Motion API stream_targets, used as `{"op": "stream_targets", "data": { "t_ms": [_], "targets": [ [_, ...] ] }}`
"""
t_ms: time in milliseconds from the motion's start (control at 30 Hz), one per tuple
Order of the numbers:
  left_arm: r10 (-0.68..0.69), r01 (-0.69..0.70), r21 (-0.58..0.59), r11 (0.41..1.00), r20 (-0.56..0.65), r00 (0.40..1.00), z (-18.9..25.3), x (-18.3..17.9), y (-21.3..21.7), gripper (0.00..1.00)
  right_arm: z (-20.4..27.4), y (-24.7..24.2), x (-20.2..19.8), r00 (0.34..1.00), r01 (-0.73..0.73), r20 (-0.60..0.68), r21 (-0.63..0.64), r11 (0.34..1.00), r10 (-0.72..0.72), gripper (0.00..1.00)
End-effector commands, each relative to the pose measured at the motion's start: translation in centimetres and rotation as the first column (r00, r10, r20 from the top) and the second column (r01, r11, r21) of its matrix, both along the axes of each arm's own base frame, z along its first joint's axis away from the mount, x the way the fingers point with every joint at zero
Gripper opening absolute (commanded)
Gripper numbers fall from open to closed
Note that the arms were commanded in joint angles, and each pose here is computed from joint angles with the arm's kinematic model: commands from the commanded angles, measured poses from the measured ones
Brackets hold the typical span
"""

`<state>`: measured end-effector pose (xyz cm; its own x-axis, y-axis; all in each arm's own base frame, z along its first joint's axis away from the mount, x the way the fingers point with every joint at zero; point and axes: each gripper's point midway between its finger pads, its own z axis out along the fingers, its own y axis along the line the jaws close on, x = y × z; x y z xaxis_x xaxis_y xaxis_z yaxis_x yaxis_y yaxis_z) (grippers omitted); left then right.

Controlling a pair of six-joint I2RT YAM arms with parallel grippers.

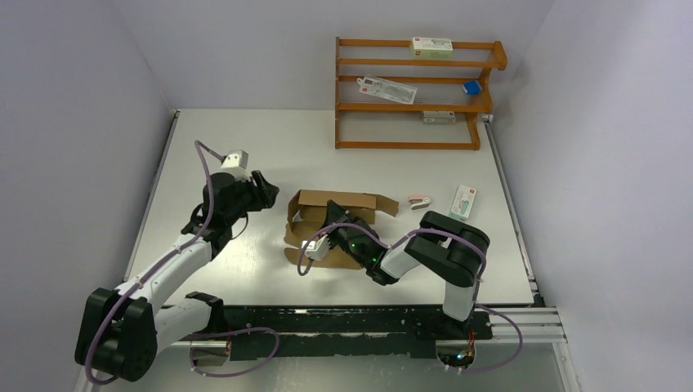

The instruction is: Fold the paper box

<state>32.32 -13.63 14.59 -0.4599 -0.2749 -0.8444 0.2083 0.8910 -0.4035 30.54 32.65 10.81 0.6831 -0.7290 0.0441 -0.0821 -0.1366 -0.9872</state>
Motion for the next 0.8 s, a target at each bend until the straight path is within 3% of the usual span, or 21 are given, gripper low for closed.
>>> {"op": "stream_targets", "data": {
  "t_ms": [0, 367, 467, 767],
  "targets": [
    [0.122, -0.12, 0.053, 0.991, -0.045, 0.992, -1.6, 1.6, 2.9, 0.58, 3.6, 0.3, -0.3, 0.997, -0.018, 0.072, 0.113, 0.993, 0.01, 0.0],
    [-0.022, 0.032, 0.08, 0.996, -0.118, 0.993, -6.9, 0.5, 1.1, 0.6, 3.5, 0.6, -0.4, 0.999, -0.027, 0.043, 0.118, 0.993, 0.022, 0.0],
    [-0.095, 0.103, 0.058, 0.993, -0.132, 0.987, -7.6, 0.4, -0.1, 0.56, 3.3, 0.6, -0.4, 0.999, -0.025, 0.041, 0.115, 0.993, 0.021, 0.0],
    [-0.277, 0.278, 0.061, 0.959, -0.025, 0.961, -5.8, -0.9, -4.3, 0.52, 3.2, 1.1, -0.5, 0.999, -0.035, 0.037, 0.106, 0.994, 0.031, 0.0]
  ]
}}
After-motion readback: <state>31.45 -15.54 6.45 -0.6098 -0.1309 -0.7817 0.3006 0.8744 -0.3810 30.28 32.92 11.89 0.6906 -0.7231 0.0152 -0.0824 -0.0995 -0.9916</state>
